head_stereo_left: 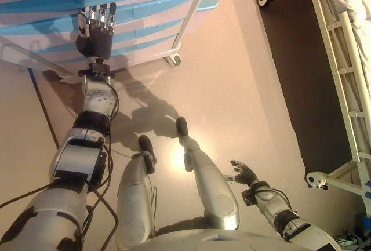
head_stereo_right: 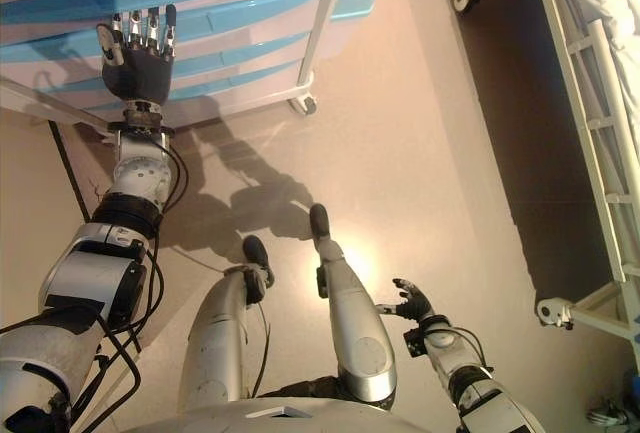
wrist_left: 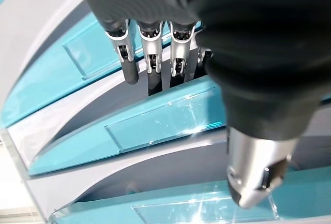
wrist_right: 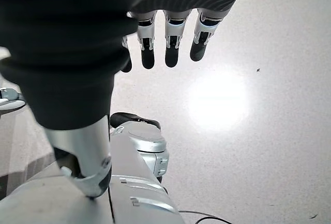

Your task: Open the drawer and pick up the medicine

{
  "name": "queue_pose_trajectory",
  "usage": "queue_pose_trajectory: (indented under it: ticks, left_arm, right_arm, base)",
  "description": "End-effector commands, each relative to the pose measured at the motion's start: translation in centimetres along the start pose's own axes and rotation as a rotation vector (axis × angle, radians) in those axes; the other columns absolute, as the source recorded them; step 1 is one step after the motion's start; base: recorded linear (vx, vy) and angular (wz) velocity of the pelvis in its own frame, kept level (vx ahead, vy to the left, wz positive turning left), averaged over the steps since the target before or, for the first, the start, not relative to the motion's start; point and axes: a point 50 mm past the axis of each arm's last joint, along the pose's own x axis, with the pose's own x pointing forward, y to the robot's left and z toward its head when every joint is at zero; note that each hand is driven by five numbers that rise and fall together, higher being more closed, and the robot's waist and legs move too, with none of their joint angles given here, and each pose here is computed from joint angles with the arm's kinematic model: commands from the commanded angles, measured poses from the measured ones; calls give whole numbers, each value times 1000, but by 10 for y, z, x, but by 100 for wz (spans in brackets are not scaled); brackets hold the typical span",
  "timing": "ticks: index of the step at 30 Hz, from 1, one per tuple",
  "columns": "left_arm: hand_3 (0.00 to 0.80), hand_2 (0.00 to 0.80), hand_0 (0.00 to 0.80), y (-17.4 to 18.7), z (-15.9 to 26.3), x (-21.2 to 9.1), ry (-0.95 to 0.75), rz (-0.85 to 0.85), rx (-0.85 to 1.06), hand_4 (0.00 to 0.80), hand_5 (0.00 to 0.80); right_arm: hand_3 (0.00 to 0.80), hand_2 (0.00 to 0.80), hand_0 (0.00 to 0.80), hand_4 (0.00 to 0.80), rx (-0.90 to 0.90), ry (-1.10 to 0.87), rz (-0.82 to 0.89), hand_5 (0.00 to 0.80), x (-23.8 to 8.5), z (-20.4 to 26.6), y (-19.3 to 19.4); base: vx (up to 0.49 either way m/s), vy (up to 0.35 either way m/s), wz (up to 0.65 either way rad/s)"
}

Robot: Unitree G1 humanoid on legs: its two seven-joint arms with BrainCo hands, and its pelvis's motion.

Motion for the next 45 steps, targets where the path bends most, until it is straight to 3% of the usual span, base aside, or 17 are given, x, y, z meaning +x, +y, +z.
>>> queue_pose_trajectory:
  ticks: [1,11,19,45]
  left_arm:
    - [0,0,0,15,0,-9,60,90,37,0,0]
    - [0,0,0,25,-13,-22,98,153,5,0,0]
    - [0,0,0,34,-26,-31,245,247,174,0,0]
    - [0,0,0,61,-55,-80,468,414,205,0,0]
  right_arm:
    - [0,0,0,0,-4,-26,-11,0,-4,0,-7]
    - [0,0,0,0,-12,-21,-3,0,-5,-2,-3]
    - [0,0,0,0,-12,-25,-16,0,-4,2,-7]
    - [0,0,0,0,-12,-37,-32,0,-2,8,-8]
  base:
    - [0,0,0]
    - [0,0,0]
    - [0,0,0]
    - [0,0,0]
